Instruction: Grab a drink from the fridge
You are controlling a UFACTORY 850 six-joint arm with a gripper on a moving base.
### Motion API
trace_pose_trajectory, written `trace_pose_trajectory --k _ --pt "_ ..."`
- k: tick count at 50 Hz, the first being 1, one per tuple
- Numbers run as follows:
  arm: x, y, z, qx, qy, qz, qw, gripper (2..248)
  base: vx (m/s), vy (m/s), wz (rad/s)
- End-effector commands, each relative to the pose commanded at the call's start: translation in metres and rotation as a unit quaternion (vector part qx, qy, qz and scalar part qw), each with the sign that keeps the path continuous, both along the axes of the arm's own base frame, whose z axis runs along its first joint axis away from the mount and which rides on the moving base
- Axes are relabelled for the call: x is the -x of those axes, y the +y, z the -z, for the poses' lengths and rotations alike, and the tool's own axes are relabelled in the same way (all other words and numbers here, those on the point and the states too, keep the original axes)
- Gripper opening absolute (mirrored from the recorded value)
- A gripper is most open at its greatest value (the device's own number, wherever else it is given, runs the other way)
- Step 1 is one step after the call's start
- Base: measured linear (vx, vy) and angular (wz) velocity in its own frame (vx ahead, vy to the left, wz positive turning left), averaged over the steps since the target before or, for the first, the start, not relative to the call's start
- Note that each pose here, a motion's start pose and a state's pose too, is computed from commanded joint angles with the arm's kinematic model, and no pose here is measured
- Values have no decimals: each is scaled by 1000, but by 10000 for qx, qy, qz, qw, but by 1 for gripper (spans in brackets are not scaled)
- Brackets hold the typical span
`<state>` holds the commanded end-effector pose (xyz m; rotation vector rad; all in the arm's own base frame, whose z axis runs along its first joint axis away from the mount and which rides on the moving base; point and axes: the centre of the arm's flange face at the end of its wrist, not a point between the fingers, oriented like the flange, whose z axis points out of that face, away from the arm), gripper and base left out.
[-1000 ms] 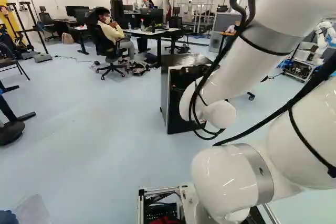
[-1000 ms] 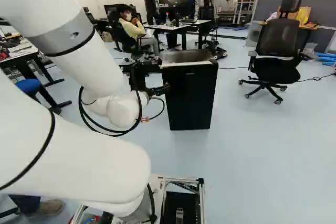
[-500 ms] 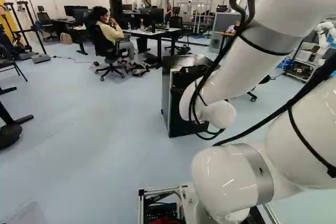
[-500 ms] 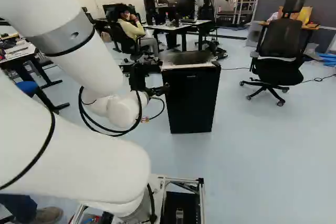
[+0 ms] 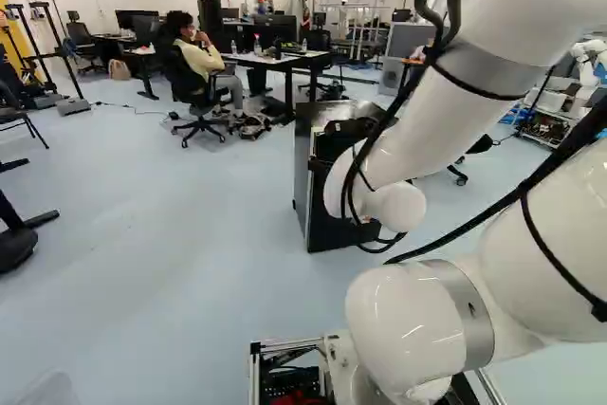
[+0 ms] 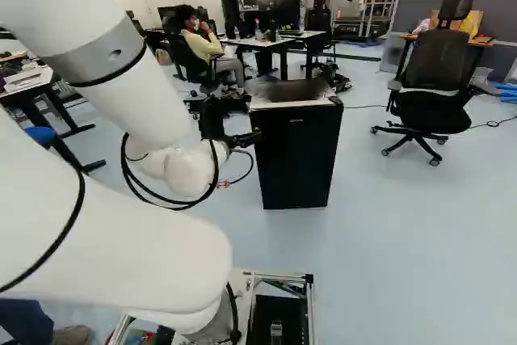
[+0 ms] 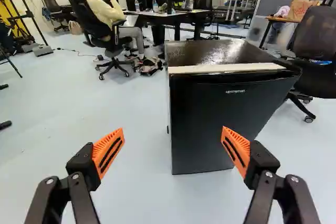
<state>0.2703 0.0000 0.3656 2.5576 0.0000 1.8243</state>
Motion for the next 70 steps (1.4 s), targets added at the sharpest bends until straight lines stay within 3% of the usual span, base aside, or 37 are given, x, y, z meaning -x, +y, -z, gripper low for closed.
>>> trace_pose_trajectory --k 70 --pt "-3 2 0 -6 7 -28 10000 247 42 1 -1"
